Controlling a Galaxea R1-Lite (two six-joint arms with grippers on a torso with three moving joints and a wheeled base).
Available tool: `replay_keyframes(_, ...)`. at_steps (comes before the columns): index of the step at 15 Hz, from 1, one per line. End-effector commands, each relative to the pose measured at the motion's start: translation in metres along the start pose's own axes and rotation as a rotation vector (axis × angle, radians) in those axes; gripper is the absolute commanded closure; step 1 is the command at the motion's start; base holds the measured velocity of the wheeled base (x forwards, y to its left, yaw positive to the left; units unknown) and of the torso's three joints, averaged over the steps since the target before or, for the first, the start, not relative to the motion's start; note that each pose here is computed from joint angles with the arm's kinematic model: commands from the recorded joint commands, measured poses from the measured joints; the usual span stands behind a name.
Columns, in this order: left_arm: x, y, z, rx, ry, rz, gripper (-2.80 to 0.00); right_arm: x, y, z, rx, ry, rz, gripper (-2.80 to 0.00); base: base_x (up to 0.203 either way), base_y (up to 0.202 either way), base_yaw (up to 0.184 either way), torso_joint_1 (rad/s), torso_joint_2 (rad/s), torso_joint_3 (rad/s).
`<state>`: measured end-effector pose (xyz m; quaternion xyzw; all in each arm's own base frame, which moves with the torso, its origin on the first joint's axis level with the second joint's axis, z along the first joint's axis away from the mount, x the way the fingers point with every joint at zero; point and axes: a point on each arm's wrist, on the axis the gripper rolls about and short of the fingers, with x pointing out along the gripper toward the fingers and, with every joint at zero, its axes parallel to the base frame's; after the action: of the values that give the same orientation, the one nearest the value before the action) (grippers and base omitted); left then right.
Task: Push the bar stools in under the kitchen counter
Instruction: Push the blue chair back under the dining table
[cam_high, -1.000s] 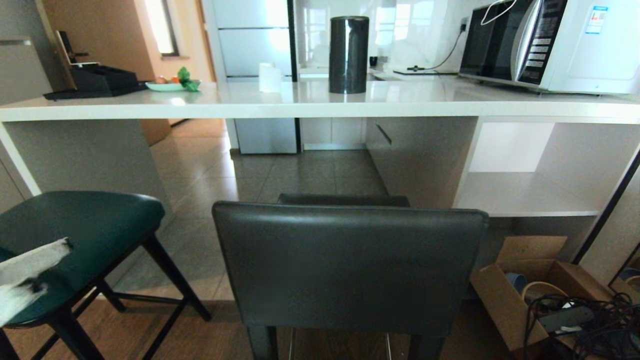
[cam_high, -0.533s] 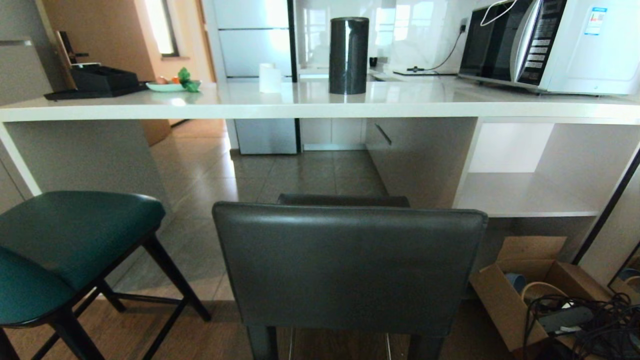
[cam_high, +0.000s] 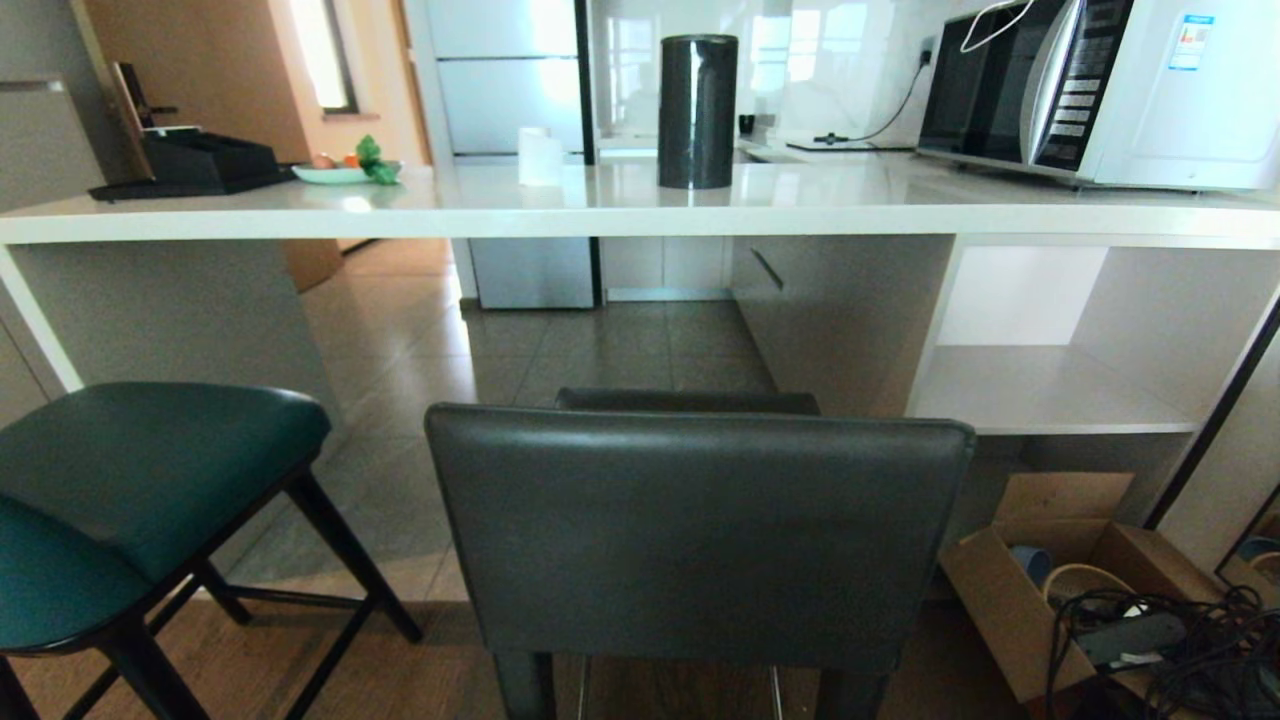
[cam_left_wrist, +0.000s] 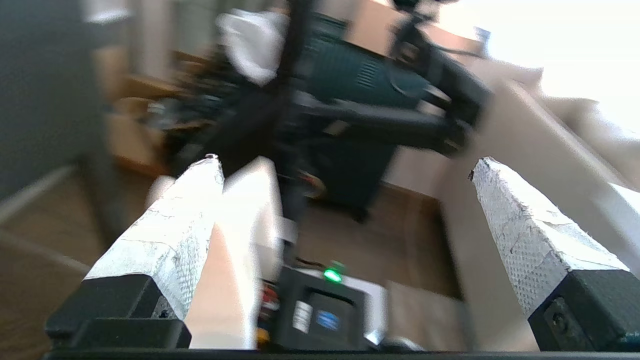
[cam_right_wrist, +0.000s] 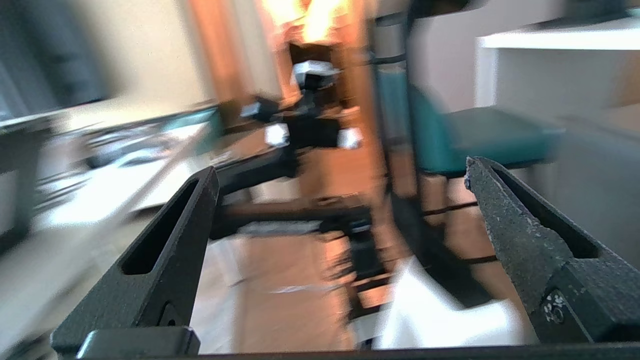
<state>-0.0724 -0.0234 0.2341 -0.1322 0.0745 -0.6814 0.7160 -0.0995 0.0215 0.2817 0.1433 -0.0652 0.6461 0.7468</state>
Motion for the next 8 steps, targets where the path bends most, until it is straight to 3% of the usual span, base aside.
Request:
replay_keyframes(1,-0.004,-0.008,-0.006,0.017,0.02,-0.044,-2.8,-0.006,0.011,-0.004,0.019,0.013,0.033,-2.8,0.0,0.0,0.0,0.0,0.0,0.0)
replay_keyframes(5,-0.007,-0.021,-0.056,0.074,0.021,-0.028,-2.8,-0.024,0.034,-0.056,-0.004,0.006,0.024,-2.8,0.0,0.0,0.0,0.0,0.0,0.0)
replay_keyframes(6,-0.007,-0.014,-0.065,0.038,0.013,-0.023,-2.8,-0.024,0.027,-0.06,0.043,-0.025,-0.008,-2.8,0.0,0.0,0.0,0.0,0.0,0.0)
replay_keyframes(8,-0.007,0.002,-0.072,-0.027,-0.083,0.005,-2.8,-0.024,0.009,-0.069,0.105,-0.044,-0.049,-2.8,0.0,0.0,0.0,0.0,0.0,0.0)
